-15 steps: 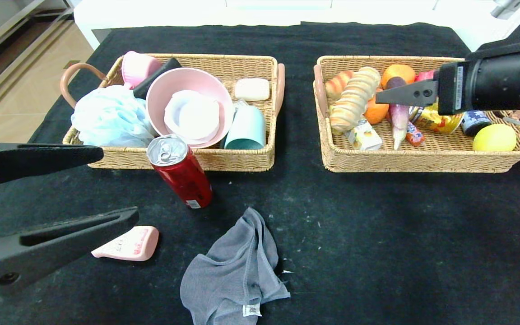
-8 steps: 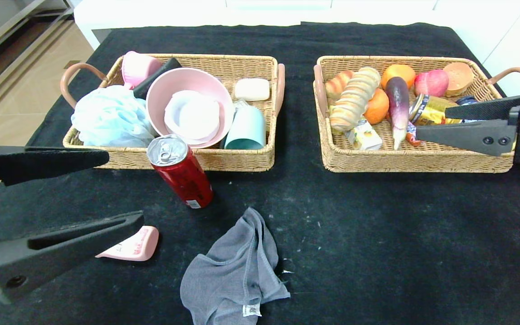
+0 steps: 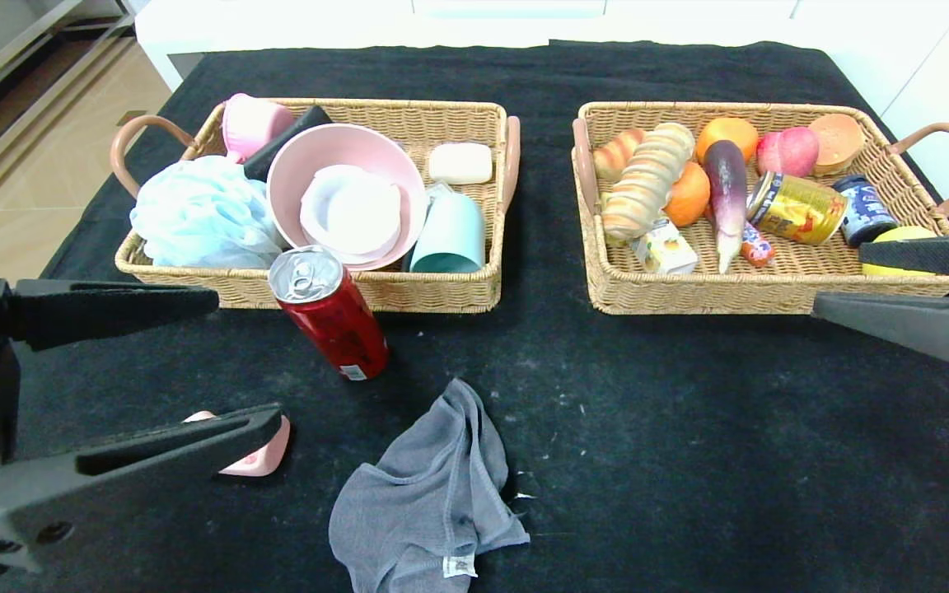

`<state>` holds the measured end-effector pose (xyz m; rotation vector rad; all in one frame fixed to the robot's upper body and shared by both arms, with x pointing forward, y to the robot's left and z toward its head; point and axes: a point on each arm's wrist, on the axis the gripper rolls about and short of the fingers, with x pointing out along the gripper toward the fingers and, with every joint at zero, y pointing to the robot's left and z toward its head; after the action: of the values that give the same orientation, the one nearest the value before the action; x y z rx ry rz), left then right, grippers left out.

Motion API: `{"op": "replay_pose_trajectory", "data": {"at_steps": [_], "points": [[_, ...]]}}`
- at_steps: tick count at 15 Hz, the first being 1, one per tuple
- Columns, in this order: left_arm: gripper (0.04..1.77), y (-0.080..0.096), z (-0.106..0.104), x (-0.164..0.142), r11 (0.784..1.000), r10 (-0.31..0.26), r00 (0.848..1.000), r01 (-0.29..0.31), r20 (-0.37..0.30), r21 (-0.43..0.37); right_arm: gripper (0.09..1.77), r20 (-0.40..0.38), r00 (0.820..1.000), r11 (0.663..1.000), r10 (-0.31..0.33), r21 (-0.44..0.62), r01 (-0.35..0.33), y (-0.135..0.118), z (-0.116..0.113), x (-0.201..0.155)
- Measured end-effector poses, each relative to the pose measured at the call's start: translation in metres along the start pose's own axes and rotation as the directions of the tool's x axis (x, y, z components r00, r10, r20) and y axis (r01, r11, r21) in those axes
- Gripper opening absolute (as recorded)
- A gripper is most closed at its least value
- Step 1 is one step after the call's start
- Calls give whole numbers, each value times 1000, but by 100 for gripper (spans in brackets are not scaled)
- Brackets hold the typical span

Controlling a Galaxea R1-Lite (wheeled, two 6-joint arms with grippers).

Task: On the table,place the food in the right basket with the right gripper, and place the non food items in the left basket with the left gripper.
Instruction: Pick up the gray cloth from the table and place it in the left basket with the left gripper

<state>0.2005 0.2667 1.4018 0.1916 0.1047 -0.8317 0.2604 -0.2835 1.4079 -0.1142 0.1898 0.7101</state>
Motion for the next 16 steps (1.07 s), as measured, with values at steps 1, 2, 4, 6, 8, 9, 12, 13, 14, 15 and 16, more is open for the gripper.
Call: {"op": "replay_pose_trajectory", "data": {"at_steps": [1, 2, 4, 6, 8, 9, 12, 13, 14, 15, 16], "points": [[172, -1, 0, 1, 1000, -9, 1000, 9, -3, 0, 170, -5, 1000, 1000, -1, 3, 1, 1, -3, -1], [172, -2, -1, 3, 1000, -17, 1000, 17, -7, -1, 170, -16, 1000, 1000, 1, 8, -1, 2, -7, -2], [172, -2, -2, 5, 1000, -26, 1000, 26, -15, -3, 170, -27, 1000, 1000, 2, 7, -2, 3, -12, -3], [172, -2, -3, 8, 1000, -28, 999, 28, -23, -5, 170, -32, 999, 1000, 0, 7, 0, 3, -14, -3], [172, -2, -3, 9, 1000, -27, 999, 27, -24, -5, 170, -42, 999, 1000, 0, 12, 0, 2, -16, -2], [172, -2, -4, 9, 1000, -26, 999, 26, -26, -5, 170, -47, 999, 1000, 2, 15, -1, 2, -16, -1], [172, -2, -3, 8, 1000, -26, 999, 26, -24, -5, 170, -52, 999, 1000, 3, 18, -2, 1, -17, 1], [172, -2, -3, 8, 1000, -25, 999, 25, -23, -4, 170, -51, 999, 1000, 2, 17, -1, 1, -17, 1], [172, -2, -3, 7, 1000, -25, 999, 25, -22, -4, 170, -52, 999, 1000, 1, 18, 0, 1, -17, 1], [172, -2, -2, 6, 1000, -20, 1000, 20, -21, -3, 170, -52, 999, 1000, 2, 19, -1, 1, -17, 1], [172, -2, -1, 5, 1000, -17, 1000, 17, -18, -3, 170, -51, 999, 1000, 1, 19, 0, 1, -17, 1]]}}
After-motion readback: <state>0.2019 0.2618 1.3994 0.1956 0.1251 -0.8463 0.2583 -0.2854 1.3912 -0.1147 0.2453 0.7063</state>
